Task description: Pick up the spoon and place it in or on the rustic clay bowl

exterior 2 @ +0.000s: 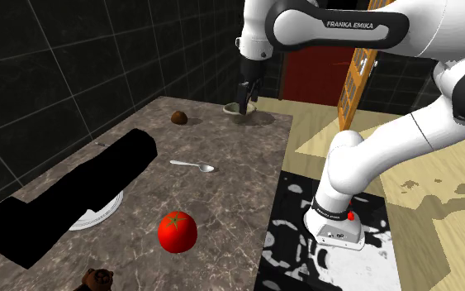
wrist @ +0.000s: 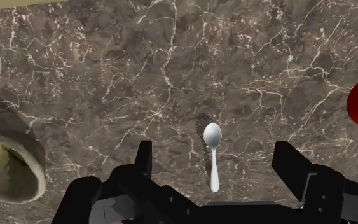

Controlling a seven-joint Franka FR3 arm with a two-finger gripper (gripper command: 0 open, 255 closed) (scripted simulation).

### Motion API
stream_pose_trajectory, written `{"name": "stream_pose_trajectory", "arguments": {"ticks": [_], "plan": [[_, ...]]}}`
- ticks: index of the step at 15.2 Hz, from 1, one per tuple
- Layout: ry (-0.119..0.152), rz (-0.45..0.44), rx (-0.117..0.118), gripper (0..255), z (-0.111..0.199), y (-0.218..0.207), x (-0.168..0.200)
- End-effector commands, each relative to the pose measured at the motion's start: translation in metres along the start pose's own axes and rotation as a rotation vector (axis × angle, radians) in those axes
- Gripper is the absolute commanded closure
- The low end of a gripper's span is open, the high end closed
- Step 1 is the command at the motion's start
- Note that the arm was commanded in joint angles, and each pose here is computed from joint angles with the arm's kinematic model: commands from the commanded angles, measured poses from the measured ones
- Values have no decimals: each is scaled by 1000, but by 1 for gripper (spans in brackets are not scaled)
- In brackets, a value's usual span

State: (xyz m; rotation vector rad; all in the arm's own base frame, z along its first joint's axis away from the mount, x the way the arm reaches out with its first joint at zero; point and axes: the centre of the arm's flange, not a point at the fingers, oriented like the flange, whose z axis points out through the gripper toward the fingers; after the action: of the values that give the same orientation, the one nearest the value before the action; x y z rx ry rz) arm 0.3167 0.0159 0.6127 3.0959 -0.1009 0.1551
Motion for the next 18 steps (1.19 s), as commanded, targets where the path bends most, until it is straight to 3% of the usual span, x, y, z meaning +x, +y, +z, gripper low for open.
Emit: {"name": "stream_pose_trajectory", "arguments": {"ticks": [1, 18], "plan": [[0, 0, 0, 0, 0, 0, 0], [86, 57, 99, 0, 178, -32, 116]]}}
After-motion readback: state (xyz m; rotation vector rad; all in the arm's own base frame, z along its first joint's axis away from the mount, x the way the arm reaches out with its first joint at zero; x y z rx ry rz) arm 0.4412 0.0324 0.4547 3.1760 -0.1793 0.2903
